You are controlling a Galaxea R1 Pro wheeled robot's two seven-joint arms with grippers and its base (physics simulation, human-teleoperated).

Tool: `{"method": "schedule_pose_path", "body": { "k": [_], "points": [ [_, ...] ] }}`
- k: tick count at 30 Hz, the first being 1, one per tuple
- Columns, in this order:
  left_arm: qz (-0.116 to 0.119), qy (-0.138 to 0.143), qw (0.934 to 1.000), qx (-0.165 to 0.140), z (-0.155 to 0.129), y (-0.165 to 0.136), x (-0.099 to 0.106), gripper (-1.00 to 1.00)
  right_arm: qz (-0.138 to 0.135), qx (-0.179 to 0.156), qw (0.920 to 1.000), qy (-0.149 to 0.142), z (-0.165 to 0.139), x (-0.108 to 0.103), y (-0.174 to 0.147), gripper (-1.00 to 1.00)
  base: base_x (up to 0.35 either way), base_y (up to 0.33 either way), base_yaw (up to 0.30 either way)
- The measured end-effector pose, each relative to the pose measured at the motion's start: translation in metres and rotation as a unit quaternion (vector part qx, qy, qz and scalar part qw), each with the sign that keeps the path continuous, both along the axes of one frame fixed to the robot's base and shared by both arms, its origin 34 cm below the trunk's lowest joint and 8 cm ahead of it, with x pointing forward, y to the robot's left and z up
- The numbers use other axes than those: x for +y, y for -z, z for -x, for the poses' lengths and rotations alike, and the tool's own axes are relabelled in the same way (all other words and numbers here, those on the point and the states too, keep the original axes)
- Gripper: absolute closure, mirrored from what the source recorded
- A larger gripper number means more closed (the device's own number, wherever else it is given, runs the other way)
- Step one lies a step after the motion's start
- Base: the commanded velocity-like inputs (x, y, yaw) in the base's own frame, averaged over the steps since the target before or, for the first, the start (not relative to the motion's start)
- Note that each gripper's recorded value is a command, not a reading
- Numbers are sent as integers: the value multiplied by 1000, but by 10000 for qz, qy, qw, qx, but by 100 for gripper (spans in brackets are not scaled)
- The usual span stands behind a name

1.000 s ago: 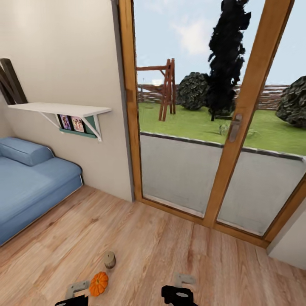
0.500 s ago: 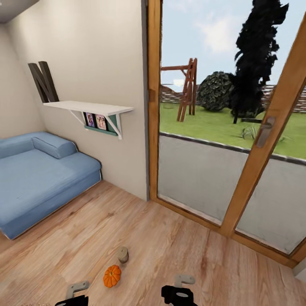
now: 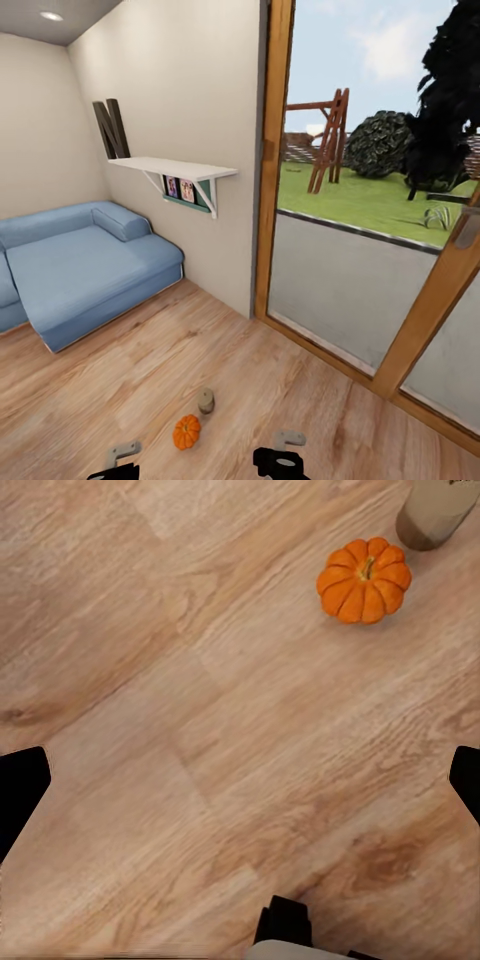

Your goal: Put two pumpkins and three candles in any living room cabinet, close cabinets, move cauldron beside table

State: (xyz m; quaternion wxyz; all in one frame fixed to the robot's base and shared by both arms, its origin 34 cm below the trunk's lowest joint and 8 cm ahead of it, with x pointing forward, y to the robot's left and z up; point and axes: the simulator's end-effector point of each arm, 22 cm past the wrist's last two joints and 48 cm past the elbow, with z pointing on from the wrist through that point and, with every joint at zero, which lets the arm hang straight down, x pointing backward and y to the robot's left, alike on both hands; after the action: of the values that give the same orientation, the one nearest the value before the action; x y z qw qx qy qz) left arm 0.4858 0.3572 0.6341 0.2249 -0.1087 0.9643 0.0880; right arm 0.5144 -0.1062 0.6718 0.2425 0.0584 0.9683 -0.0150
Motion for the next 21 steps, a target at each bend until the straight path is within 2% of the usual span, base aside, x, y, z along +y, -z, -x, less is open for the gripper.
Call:
{"method": "schedule_pose_path", "body": {
  "k": [7,21],
  "points": [
    [6,1,10000,6,0,0,-1,-100,0,1,10000,-1,0,0,0,-100,193,-175,292],
    [6,1,10000,7,0,0,-1,-100,0,3,10000,-2,0,0,0,-100,234,-235,292]
  ]
}}
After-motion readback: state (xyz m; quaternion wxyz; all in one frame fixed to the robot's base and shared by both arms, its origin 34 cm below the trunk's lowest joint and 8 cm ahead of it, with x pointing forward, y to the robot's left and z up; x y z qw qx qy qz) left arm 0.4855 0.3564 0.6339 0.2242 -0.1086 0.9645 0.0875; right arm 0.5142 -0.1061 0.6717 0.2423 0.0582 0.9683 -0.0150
